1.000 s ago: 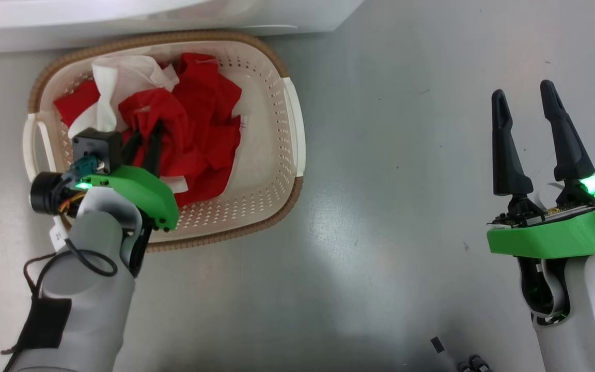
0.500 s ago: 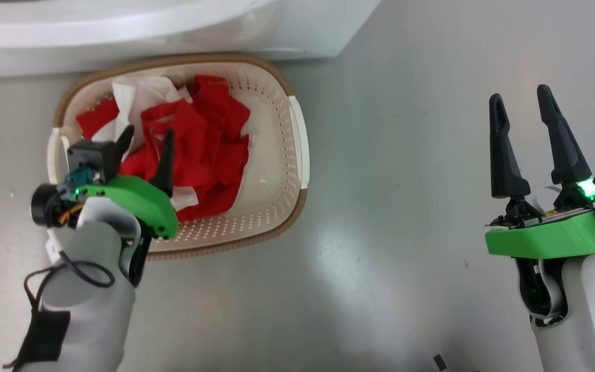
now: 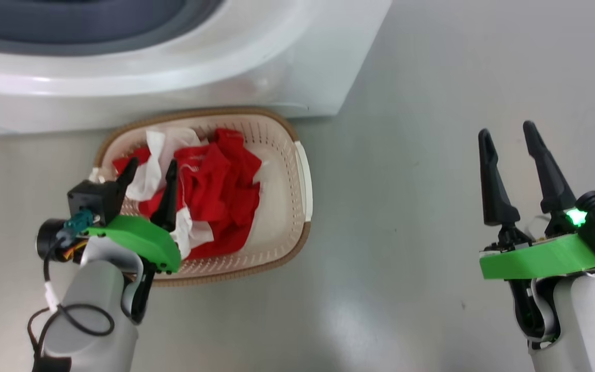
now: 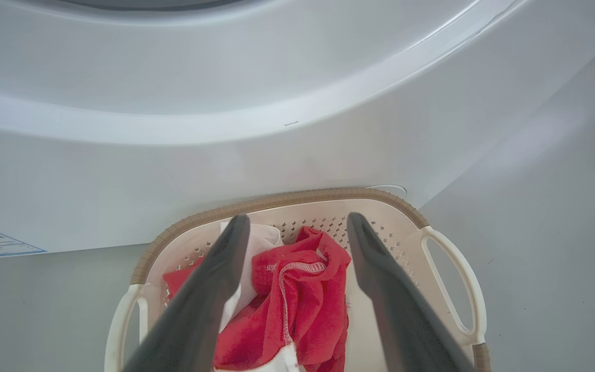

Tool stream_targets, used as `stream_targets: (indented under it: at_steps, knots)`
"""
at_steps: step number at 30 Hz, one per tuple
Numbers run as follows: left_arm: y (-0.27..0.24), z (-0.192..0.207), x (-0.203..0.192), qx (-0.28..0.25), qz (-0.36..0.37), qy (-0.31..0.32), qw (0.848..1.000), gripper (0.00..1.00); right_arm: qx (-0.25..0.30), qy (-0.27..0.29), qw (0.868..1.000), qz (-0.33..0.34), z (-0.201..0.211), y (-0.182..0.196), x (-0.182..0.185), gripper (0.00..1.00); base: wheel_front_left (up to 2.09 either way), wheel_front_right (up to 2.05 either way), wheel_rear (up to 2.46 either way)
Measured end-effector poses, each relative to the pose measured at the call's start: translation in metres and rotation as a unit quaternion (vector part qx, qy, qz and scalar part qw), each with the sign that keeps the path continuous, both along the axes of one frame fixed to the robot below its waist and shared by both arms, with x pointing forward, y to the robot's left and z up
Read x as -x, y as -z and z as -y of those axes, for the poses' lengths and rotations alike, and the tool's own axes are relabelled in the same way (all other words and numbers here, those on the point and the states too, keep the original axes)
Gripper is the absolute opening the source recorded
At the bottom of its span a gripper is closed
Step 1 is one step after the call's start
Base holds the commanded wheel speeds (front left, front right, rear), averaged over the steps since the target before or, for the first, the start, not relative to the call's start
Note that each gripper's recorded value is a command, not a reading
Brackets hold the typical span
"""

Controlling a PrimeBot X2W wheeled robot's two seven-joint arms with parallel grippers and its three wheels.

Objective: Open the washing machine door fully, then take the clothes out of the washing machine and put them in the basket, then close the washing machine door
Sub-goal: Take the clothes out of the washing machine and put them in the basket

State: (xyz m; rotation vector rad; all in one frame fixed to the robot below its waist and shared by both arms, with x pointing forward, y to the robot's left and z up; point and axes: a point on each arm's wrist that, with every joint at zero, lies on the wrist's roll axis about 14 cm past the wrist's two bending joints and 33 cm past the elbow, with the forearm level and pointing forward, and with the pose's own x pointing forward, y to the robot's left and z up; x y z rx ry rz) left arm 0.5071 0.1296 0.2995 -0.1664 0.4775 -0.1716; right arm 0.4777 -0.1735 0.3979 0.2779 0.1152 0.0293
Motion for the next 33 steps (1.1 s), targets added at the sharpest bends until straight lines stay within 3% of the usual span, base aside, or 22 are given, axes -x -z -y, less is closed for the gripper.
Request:
stream_targets:
  at_steps: [16,33]
  knots:
    - [-0.098,-0.024,0.021,-0.006,0.124,-0.032,0.992,1.0,0.002,0.002,0.999,0.033,0.002,-0.047,0.038,1.0,0.0,0.0,0.0]
    - [-0.183,-0.045,0.063,-0.017,0.241,-0.059,0.969,1.0,0.004,0.016,0.998,0.053,0.014,-0.074,0.085,1.0,0.0,0.0,0.0]
